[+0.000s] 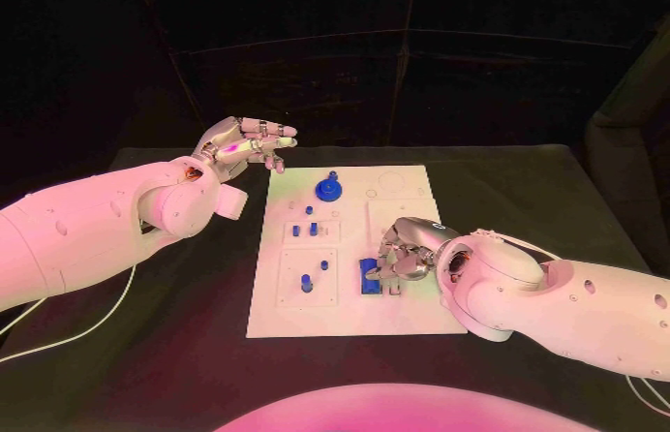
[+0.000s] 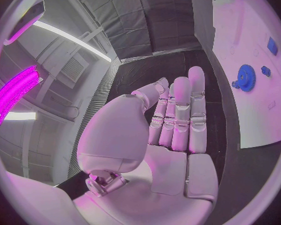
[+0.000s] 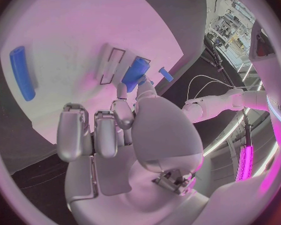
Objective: Assemble the parts on the task board
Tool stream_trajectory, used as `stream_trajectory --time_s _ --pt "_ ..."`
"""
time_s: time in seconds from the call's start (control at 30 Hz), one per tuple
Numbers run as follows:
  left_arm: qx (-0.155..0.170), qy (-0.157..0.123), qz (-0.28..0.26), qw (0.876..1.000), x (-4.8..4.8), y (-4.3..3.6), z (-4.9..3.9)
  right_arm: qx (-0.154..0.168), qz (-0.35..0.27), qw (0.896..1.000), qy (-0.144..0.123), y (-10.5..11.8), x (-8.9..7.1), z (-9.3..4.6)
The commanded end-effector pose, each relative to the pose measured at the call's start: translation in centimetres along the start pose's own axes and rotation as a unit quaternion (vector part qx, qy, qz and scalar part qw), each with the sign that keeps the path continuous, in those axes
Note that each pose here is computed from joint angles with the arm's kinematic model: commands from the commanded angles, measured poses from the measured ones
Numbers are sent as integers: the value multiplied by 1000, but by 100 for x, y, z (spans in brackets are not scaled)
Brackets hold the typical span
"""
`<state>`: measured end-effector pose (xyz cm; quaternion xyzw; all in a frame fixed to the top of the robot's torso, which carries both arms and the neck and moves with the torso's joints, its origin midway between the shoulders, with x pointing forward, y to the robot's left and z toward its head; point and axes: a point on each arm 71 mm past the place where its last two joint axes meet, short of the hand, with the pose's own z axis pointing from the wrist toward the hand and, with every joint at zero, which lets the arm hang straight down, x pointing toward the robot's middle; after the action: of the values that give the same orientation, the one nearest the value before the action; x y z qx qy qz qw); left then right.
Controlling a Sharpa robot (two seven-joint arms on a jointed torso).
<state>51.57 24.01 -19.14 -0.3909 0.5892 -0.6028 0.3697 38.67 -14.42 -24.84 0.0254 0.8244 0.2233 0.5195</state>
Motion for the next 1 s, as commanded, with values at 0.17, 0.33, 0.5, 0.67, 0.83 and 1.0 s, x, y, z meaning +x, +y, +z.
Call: stream_trajectory --time_s 0.17,0.33,0.5,0.67,0.83,1.0 --pt "3 5 -3 1000 9 -13 7 -27 0 1000 -11 47 -19 4" --pt "3 4 -3 1000 3 -12 5 -38 3 999 -9 45 -22 -7" --pt "3 3 -3 1000 -2 -12 4 -50 41 997 -31 0 -75 -39" --pt "3 3 -3 1000 -3 -11 3 -60 84 994 -45 -87 -136 -114" --pt "3 3 -3 1000 -7 -10 1 -36 107 993 -46 -308 -202 -220" --pt "2 2 -3 1000 -11 -9 -3 6 95 995 -32 -626 -262 -338"
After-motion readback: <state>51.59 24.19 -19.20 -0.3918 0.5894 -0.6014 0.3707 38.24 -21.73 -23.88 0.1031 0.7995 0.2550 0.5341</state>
